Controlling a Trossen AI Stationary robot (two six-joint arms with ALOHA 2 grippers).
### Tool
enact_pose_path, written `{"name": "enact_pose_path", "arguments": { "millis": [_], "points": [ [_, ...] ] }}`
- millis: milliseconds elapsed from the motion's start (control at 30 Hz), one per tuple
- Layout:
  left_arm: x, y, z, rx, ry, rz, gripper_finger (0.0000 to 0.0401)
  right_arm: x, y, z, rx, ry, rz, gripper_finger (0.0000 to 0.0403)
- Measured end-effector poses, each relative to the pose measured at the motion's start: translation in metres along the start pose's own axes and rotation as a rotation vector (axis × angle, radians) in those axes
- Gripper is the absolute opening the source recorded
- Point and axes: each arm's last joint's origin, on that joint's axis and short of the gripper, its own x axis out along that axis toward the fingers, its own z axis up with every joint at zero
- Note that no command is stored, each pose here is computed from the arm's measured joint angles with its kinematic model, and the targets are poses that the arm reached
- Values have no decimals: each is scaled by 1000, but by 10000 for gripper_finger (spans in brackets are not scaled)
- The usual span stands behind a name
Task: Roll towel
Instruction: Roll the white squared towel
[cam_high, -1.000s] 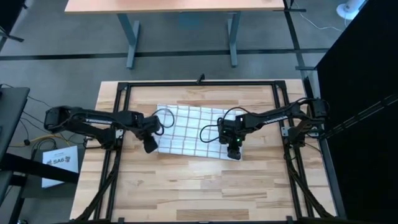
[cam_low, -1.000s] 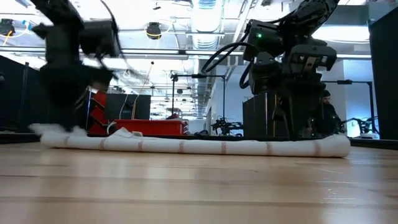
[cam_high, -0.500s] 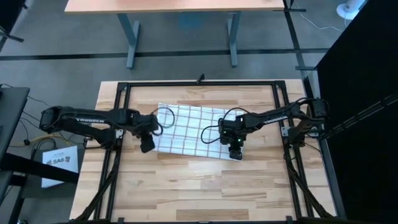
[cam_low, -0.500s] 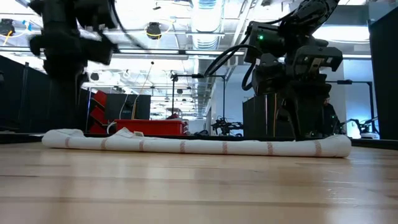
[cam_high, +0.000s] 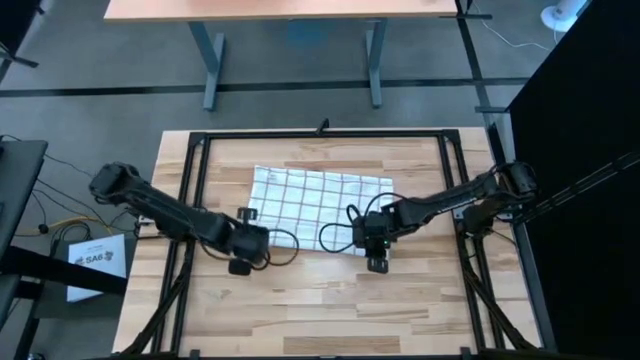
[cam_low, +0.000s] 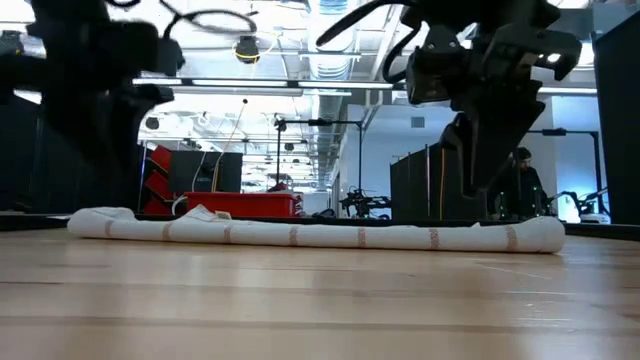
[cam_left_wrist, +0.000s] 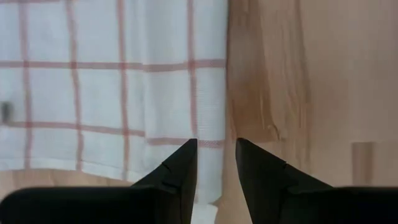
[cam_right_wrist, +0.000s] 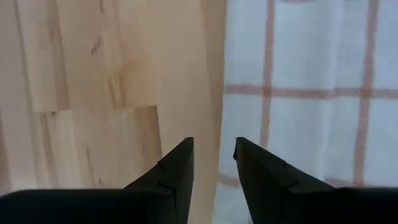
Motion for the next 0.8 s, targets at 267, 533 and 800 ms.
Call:
{"name": "enact_pose_path", "arguments": {
  "millis": [267, 533, 800],
  "points": [
    [37, -17, 8, -23, 108, 28, 95, 3, -3, -2, 83, 11, -13, 108],
    [36, -13, 15, -61, 35, 10, 107, 7, -5, -1, 90, 24, -15, 108],
    [35, -4, 15, -92, 46, 2, 157, 7, -10, -1, 90, 42, -8, 171]
  ]
}}
